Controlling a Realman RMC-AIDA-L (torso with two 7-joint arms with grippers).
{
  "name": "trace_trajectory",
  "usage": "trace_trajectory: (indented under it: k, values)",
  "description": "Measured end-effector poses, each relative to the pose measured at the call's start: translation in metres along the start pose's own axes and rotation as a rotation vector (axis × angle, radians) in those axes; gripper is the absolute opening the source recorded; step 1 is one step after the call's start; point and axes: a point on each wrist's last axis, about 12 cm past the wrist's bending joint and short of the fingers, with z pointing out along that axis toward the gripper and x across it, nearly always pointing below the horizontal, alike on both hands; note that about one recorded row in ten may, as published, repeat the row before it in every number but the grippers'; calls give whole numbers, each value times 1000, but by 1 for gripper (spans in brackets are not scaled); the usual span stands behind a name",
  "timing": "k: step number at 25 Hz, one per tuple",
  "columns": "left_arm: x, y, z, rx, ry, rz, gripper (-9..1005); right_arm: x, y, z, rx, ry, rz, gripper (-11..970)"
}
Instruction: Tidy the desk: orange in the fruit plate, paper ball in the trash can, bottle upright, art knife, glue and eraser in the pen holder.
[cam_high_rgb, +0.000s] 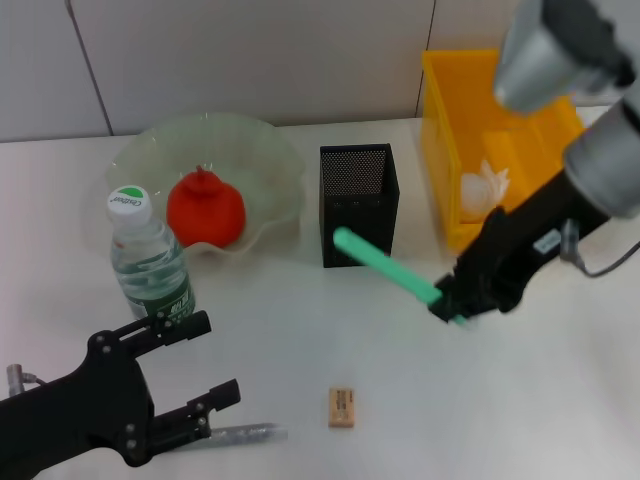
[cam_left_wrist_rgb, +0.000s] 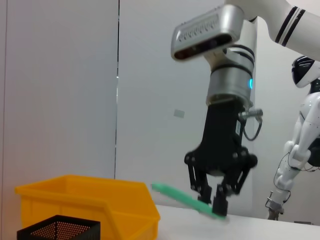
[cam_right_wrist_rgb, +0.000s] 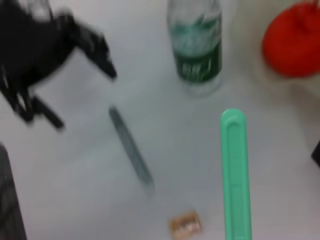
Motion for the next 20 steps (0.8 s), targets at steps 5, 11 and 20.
trace_trajectory:
  k: [5,11,20]
  values:
    - [-2,2,2,7,-5,3,722,6,-2,-17,-27,-125,70,176]
    - [-4,5,3,9,-3,3,722,18,-8,-31,106,-134,50,176]
    - [-3,6,5,2,-2,2,722,-5,-13,-58,544,112,-225,179]
